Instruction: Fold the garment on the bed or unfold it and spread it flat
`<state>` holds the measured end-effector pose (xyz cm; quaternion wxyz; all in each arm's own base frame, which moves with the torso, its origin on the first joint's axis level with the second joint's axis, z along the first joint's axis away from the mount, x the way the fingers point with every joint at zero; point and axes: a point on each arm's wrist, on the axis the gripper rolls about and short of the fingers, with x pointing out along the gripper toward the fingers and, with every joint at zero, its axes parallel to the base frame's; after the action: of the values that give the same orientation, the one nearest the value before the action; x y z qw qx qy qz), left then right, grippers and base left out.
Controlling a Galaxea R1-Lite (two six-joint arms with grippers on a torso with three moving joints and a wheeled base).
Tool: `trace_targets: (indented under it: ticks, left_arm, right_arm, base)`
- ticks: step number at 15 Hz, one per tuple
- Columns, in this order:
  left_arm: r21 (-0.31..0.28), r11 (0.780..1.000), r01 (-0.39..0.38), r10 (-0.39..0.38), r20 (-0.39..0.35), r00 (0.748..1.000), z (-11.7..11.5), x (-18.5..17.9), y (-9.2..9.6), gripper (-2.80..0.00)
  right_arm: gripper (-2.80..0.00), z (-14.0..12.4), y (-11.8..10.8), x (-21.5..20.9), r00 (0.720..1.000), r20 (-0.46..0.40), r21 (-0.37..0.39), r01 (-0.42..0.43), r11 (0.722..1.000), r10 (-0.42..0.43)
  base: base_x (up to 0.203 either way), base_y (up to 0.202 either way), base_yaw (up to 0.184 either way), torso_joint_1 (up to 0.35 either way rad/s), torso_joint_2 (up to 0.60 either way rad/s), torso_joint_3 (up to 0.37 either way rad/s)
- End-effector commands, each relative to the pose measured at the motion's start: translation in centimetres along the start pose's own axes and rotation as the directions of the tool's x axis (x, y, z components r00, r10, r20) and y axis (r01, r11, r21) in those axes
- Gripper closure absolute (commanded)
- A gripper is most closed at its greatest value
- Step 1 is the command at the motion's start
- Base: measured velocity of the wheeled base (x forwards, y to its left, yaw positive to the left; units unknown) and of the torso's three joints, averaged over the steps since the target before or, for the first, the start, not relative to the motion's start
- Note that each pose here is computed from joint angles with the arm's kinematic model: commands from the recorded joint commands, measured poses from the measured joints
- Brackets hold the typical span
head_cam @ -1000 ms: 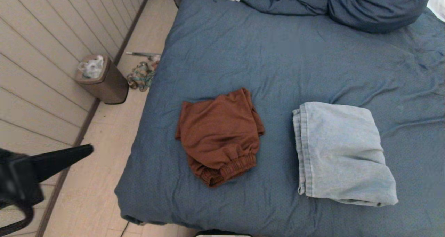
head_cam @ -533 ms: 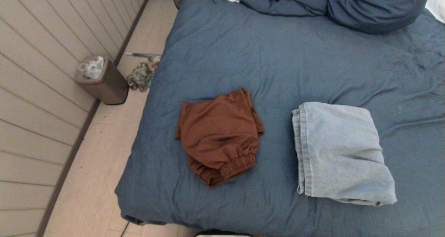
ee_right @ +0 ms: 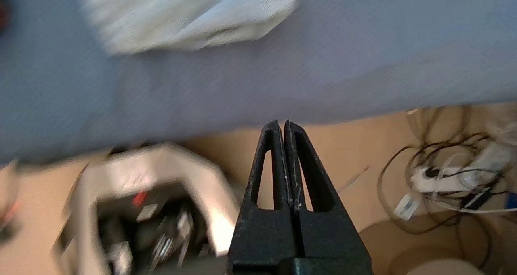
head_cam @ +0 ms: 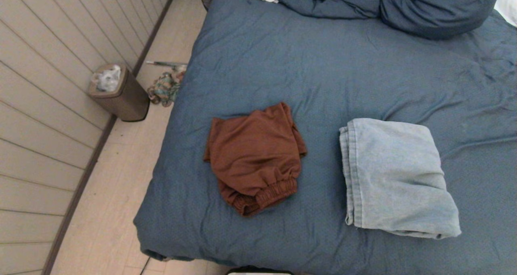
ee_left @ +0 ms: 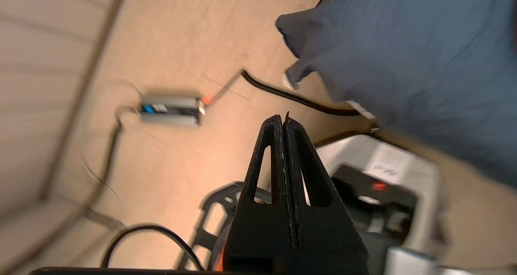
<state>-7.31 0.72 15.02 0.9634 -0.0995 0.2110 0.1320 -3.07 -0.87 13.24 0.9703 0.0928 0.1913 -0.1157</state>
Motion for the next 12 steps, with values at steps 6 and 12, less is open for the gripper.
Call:
trace_targets:
  ticks: [6, 12]
  left_arm:
    - [0.234, 0.953, 0.191, -0.230, 0.154, 0.961, -5.3, 5.8, -0.6, 0.00]
    - [0.334, 0.912, 0.238, -0.296, 0.134, 0.946, -5.6, 6.0, -0.8, 0.00]
  right_arm:
    - [0.00, -2.0, -0.1, 2.0, 0.999, 0.002, -0.126, 0.048, 0.991, -0.048]
    - [0.00, -2.3, 0.1, 2.1, 0.999, 0.000, -0.368, 0.037, 0.929, -0.040]
  base:
    - [0.000, 0.000, 0.000, 0.000, 0.00, 0.000]
    - [0.000, 0.000, 0.000, 0.000, 0.00, 0.000]
